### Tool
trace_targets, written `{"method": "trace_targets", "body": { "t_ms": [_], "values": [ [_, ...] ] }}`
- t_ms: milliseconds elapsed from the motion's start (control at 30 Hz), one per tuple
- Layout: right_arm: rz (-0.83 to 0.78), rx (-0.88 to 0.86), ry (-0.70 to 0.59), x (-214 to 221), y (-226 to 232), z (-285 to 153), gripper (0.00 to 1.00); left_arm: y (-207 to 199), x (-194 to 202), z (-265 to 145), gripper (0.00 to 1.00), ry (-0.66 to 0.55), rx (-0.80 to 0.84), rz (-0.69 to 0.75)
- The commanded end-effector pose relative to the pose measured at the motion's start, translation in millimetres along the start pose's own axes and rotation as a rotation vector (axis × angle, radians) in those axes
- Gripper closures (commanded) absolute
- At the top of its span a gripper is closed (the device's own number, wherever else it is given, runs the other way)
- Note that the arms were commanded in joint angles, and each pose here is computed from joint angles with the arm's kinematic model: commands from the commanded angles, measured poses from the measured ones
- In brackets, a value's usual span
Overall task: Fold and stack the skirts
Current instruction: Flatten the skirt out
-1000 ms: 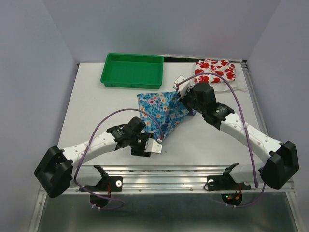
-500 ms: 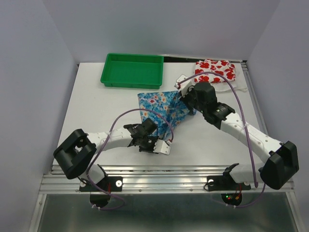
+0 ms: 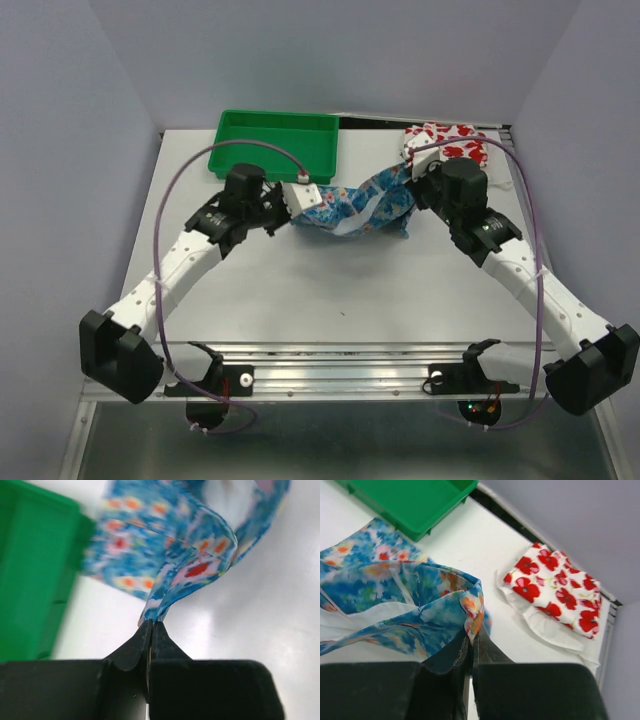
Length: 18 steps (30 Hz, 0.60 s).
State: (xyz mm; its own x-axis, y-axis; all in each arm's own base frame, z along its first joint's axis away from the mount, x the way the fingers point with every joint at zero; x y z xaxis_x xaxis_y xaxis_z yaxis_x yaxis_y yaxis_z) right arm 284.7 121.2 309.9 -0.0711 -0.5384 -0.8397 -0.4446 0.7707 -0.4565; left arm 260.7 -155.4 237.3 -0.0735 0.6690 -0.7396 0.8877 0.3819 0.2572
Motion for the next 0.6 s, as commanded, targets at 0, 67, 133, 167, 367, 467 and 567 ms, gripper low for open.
{"method": "trace_targets", "body": {
  "t_ms": [0, 67, 133, 167, 367, 467, 567],
  "values": [
    [0.033, 0.179, -0.167, -50, -45, -32, 0.99, 28, -52, -70, 1.00, -0.234, -0.174, -0.081],
    [0.040, 0.225, -0.202, -62, -57, -42, 0.99, 38, -64, -90, 1.00, -0.283, -0.244, -0.089],
    [0.048, 0.255, -0.244, -75, -65, -55, 0.99, 41, -71, -105, 1.00, -0.318, -0.295, -0.104],
    [0.049, 0.271, -0.259, -79, -69, -61, 0.99, 42, -74, -111, 1.00, -0.331, -0.309, -0.107],
    [0.019, 0.311, -0.335, -96, -82, -109, 0.99, 27, -85, -161, 1.00, -0.428, -0.402, -0.099],
    [0.012, 0.287, -0.369, -99, -82, -135, 0.99, 9, -82, -186, 1.00, -0.485, -0.423, -0.063],
    [0.004, 0.210, -0.374, -96, -75, -152, 0.99, -14, -78, -210, 1.00, -0.528, -0.399, -0.031]
  ]
}}
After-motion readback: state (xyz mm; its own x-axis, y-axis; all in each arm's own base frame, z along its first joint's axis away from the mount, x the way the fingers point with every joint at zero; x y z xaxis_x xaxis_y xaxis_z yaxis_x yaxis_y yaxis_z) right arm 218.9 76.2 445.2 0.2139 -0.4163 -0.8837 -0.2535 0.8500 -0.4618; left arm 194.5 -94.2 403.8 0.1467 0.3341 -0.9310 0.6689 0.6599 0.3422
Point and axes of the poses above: each gripper's point midway between its finger pads, its own z axis out along the fingers, its own y axis along the line the jaws close on, x = y × z, the point moved 9 cm from there along -z, back along the fingers, and after that the axes turned 7 degrees about -z, right-handed, at the moved point
